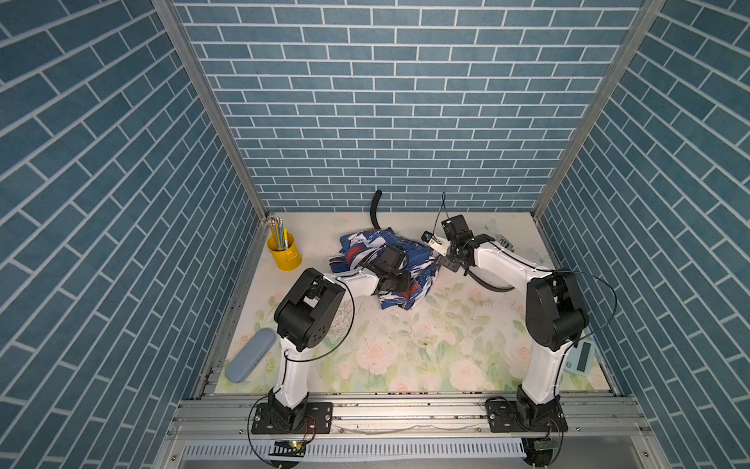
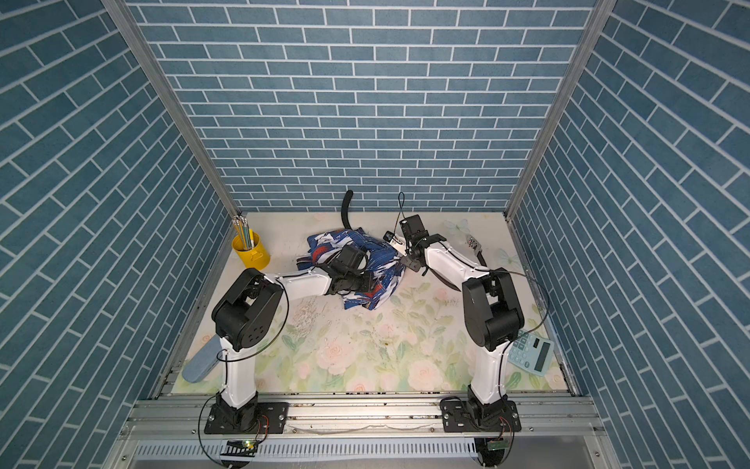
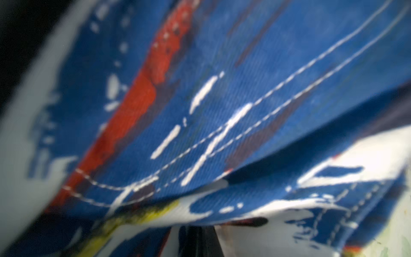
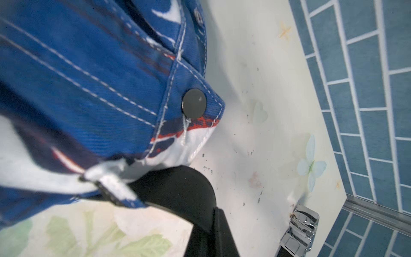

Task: Remove the belt from the trousers

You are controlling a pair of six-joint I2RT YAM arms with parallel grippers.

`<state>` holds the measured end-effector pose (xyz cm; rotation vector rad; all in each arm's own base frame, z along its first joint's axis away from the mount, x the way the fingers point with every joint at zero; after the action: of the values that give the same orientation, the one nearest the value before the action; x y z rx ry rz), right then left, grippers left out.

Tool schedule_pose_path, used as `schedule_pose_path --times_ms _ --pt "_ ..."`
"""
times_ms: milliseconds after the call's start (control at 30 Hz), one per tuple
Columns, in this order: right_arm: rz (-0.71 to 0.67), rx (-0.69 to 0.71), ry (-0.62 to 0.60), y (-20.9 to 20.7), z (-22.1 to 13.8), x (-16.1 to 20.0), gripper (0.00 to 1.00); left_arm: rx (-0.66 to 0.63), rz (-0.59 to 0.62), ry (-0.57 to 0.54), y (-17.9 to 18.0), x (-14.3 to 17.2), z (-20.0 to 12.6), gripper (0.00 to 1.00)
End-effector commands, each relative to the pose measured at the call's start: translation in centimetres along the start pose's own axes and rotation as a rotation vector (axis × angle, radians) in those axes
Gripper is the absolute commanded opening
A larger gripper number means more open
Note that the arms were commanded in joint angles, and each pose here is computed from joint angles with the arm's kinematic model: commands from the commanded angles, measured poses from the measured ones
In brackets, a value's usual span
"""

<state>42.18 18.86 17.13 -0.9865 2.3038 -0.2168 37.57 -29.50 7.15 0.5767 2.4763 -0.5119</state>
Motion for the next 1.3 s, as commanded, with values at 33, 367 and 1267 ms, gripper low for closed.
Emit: schedule_pose_path --times_ms 33,367,1267 --pt "0.395 0.188 -0.197 -9.3 -9.7 -2.1 0.0 -0.093 -0.046 0.214 2.0 5.6 2.6 0.0" --pt "1.312 0.333 -0.413 -23.6 -18.5 10.1 0.0 -0.287 -0.145 0.265 5.4 6.4 2.8 0.0" --pt "1.631 0.586 -0.834 -26.8 -29.0 18.2 0.0 -1.36 -0.548 0.241 19.9 7.2 -6.0 0.0"
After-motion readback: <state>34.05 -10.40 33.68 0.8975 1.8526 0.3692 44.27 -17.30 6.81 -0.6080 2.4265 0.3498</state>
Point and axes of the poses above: each gripper's point midway between its finger pads, its own z axis out along the fingers, its own y axis along the line the jaws close on, x = y × z, the point moved 5 cm from there along -z, back along the fingers, and after that the axes turned 14 degrees about z, right-handed, at the moved point
